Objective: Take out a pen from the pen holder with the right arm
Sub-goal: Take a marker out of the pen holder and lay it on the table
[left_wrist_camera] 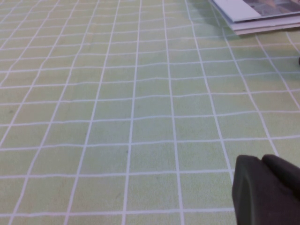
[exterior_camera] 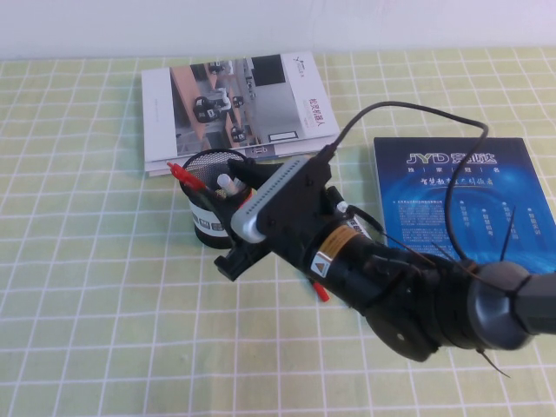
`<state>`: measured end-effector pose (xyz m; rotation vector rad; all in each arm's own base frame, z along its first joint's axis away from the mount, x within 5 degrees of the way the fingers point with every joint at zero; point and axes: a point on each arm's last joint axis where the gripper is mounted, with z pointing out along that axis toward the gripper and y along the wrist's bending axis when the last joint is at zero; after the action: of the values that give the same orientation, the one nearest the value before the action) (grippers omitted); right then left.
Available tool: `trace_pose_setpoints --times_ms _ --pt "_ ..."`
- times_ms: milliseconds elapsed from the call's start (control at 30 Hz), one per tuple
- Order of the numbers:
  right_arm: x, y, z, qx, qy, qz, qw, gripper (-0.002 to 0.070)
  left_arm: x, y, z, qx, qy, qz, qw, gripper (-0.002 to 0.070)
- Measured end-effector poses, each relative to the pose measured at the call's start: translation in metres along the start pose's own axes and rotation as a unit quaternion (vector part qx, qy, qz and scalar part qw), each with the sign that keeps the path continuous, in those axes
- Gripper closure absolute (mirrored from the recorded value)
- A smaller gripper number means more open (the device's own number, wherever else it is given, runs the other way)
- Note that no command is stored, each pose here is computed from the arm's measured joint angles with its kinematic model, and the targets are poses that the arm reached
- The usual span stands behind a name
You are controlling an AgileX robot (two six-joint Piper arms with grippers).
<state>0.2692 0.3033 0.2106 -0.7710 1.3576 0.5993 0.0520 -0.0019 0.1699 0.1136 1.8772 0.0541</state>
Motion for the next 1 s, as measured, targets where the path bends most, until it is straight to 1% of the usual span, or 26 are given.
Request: trace_pose_setpoints --times_ms 233,833,1000 --pt "0.009 -0.001 0.016 0.002 0.014 -0.029 0.999 0.0349 0.0 0.0 0.0 0.0 0.0 0.0 1.0 0.068" --pt "0.024 -0.004 0.033 0.016 0.035 -0.033 0.999 0.0349 0.0 0.0 0.0 0.0 0.0 0.0 1.0 0.068" --pt "0.025 -0.008 0.034 0.026 0.038 -0.032 0.998 0.0377 0.0 0.0 0.0 0.0 0.0 0.0 1.0 0.068"
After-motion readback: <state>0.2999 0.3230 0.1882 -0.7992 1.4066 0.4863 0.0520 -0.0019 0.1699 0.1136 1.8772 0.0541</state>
